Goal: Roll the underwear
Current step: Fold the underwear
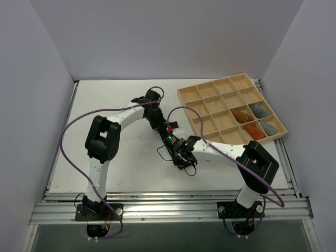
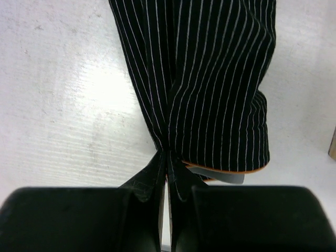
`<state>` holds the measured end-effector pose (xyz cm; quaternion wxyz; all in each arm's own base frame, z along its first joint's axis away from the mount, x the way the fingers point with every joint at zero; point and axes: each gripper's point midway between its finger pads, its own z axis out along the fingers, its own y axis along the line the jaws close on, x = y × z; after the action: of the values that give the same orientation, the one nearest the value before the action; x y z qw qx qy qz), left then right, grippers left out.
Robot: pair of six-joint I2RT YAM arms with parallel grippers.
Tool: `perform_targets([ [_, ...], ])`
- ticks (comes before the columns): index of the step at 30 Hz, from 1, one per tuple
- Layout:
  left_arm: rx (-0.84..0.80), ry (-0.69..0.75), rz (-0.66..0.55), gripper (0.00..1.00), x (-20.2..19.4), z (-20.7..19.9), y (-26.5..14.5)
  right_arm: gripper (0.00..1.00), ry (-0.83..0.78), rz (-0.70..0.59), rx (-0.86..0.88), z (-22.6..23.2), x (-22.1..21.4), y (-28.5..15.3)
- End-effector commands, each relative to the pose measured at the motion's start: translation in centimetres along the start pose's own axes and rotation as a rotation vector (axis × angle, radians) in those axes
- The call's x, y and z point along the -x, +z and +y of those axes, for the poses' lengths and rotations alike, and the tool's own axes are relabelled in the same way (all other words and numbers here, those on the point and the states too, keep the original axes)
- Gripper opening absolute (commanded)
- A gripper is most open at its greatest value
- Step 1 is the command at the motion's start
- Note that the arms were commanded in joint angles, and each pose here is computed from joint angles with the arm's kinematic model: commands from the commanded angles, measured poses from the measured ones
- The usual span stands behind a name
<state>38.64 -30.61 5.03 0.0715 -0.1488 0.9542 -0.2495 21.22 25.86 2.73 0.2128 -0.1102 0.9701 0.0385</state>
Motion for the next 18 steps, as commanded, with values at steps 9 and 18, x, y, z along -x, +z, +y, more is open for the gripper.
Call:
perform_targets([
  [9, -0.016, 0.077, -0.031, 0.02, 1.3, -0.9, -1.0, 0.0, 0.009, 0.039, 0.015, -1.2, -2.5, -1.9],
  [18, 0.016, 0.075, -0.042, 0.06, 0.3, 0.4, -2.2, 0.0, 0.027, 0.04, -0.003, -1.3, -3.4, -1.7],
])
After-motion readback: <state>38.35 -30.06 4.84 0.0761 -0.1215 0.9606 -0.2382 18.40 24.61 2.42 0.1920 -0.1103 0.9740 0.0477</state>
